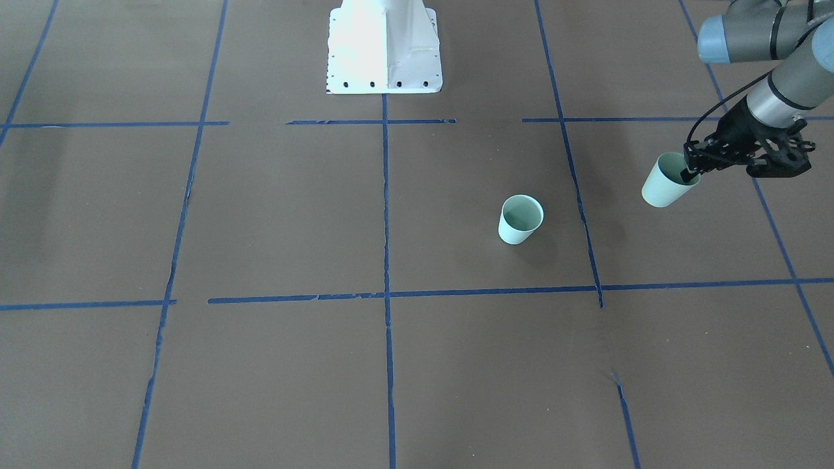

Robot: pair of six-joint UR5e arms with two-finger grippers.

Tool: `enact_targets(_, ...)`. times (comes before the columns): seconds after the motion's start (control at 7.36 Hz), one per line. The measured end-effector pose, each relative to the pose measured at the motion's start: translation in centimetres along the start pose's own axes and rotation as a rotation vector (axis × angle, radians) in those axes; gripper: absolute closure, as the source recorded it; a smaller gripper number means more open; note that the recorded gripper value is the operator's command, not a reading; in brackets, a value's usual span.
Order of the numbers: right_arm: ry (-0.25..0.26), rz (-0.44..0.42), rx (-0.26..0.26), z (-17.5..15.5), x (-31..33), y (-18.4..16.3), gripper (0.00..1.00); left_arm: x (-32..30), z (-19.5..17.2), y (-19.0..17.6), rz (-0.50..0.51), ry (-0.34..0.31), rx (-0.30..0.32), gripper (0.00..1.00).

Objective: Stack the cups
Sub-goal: 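Lift the held cup and carry it over the standing green cup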

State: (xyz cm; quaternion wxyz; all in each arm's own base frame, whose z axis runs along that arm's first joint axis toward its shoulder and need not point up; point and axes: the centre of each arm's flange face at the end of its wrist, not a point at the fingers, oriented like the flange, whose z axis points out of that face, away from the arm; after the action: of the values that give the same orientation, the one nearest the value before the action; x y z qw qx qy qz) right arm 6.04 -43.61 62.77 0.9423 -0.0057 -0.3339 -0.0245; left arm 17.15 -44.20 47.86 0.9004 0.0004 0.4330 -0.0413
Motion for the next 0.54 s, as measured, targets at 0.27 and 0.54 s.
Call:
enact_targets(0.27,0.000,0.000,0.000,0.0,0.0,0.0,0.00,4.3,-3.8,-0.8,-0.062,-0.013,0.000,1.00)
enact_targets(0.54,0.000,0.000,-0.001,0.0,0.0,0.0,0.00,11.3,-5.3,-2.3,-0.158,0.007,-0.008,1.00)
